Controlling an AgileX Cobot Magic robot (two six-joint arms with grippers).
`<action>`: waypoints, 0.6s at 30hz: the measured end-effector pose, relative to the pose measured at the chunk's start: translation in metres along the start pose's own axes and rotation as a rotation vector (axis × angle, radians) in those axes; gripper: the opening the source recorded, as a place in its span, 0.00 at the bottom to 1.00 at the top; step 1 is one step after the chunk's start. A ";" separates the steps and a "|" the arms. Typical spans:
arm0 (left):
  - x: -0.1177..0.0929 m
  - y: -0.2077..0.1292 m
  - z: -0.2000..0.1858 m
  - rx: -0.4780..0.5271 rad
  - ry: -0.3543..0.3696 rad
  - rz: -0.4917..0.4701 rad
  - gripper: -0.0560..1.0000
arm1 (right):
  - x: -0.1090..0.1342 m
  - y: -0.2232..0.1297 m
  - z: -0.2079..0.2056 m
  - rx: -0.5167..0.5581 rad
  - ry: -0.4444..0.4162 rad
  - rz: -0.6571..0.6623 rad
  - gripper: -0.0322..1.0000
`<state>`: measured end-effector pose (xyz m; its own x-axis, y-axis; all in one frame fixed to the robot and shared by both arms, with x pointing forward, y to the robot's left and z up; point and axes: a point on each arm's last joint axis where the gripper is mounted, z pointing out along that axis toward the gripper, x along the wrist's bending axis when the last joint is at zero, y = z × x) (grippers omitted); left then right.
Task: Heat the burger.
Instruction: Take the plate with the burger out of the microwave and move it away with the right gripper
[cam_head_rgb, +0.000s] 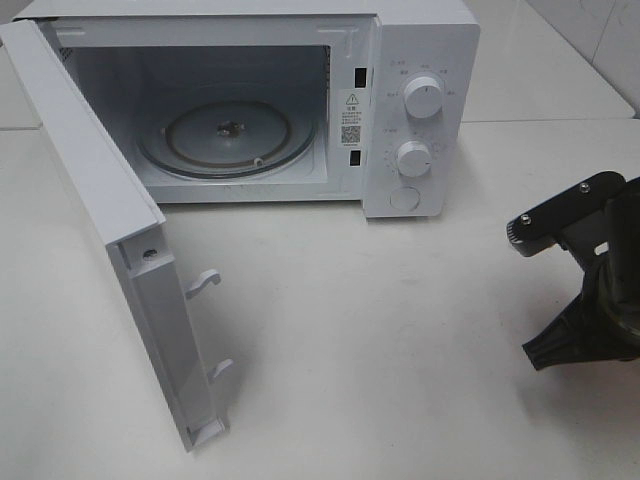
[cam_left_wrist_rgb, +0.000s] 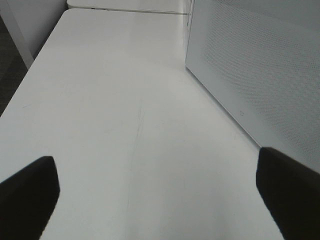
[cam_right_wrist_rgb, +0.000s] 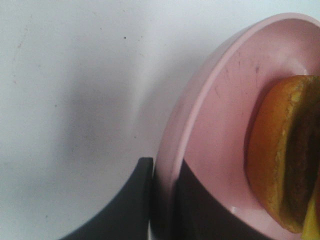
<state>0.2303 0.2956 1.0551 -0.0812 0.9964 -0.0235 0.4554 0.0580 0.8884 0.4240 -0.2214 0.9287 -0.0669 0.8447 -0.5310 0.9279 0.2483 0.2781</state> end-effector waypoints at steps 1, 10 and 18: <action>0.000 0.000 0.000 0.000 0.000 0.000 0.99 | 0.000 0.002 0.007 0.010 -0.004 0.006 0.11; 0.000 0.000 0.000 0.000 0.000 0.000 0.99 | -0.001 0.005 0.035 0.065 -0.026 0.025 0.11; 0.000 0.000 0.000 0.000 0.000 0.000 0.99 | 0.001 0.006 0.055 0.094 -0.024 0.055 0.11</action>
<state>0.2303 0.2956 1.0551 -0.0812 0.9964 -0.0235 0.4554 0.0580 0.8884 0.4501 -0.2448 0.8859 -0.0071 0.8437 -0.5367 0.9604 0.1552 0.2313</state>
